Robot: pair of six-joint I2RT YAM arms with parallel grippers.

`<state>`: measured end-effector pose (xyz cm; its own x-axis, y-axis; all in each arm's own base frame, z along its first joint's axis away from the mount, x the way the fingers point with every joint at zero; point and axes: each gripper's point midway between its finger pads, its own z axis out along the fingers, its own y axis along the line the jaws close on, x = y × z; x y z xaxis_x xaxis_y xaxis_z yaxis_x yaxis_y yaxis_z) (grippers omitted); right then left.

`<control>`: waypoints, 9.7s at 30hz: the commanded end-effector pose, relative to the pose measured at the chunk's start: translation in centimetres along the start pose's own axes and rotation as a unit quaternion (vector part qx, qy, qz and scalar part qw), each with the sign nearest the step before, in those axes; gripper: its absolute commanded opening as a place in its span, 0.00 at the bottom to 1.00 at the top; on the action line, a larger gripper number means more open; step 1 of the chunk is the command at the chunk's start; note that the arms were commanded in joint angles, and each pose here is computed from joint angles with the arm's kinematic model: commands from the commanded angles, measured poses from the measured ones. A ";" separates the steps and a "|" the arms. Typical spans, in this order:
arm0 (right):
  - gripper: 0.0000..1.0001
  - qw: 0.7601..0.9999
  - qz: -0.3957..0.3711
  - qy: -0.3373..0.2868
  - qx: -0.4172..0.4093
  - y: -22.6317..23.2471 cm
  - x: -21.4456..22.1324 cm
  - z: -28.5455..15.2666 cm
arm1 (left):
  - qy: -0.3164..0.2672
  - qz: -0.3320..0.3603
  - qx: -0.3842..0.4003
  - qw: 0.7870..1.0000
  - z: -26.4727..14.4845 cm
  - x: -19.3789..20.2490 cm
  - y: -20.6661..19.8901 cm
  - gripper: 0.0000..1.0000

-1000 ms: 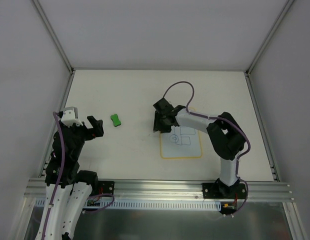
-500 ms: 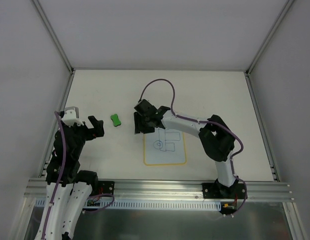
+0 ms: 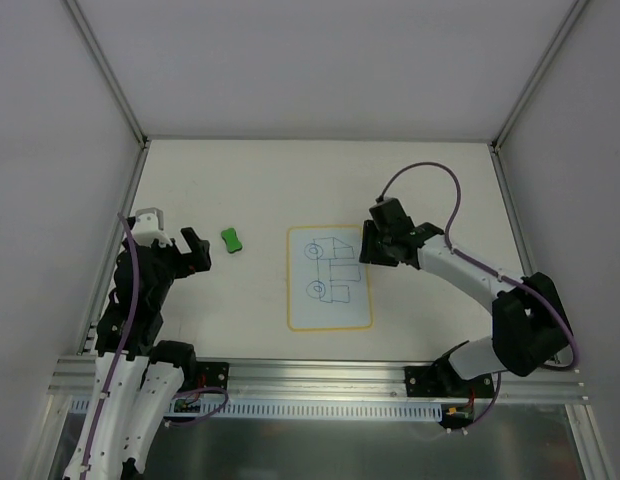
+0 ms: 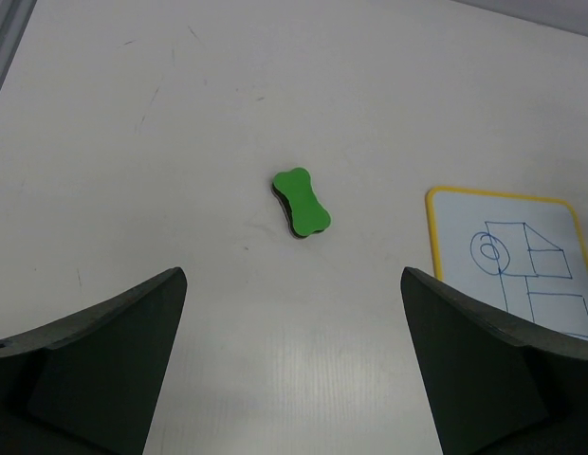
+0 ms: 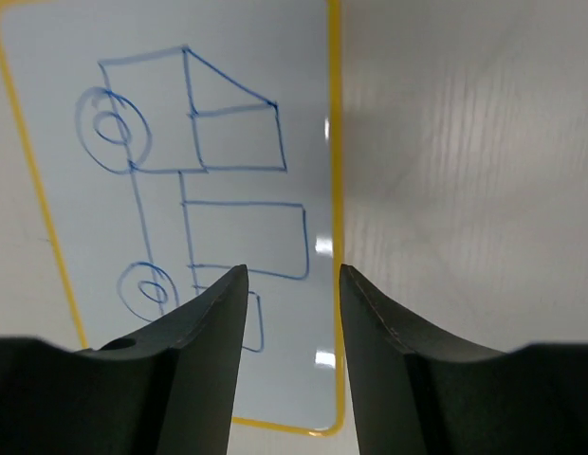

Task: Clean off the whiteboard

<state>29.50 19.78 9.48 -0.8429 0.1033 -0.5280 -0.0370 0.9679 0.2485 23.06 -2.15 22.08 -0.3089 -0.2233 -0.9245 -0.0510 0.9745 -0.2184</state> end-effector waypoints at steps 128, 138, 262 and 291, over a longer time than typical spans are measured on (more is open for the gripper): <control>0.00 0.987 0.018 0.123 -0.107 -0.6 5.6 8.9 | 0.326 -0.061 -0.205 0.921 19.6 13.8 -1.1 0.59; 0.00 0.986 0.018 0.123 -0.107 -0.6 5.6 8.9 | 0.329 -0.055 -0.206 0.920 19.4 14.2 -1.2 0.48; 0.00 0.986 0.028 0.135 -0.089 -1.1 6.0 9.4 | 0.472 0.216 0.024 0.855 19.9 22.3 -20.8 0.00; 0.01 0.982 0.079 0.147 -0.091 -2.3 6.4 9.8 | 0.515 0.248 0.119 0.812 12.2 26.0 -25.3 0.00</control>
<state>31.68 23.51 1.57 -0.9371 0.1311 -0.3236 -0.0763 0.8275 0.5562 33.53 -32.76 2.62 -0.8272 0.4239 -0.3688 0.4541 0.8909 0.0055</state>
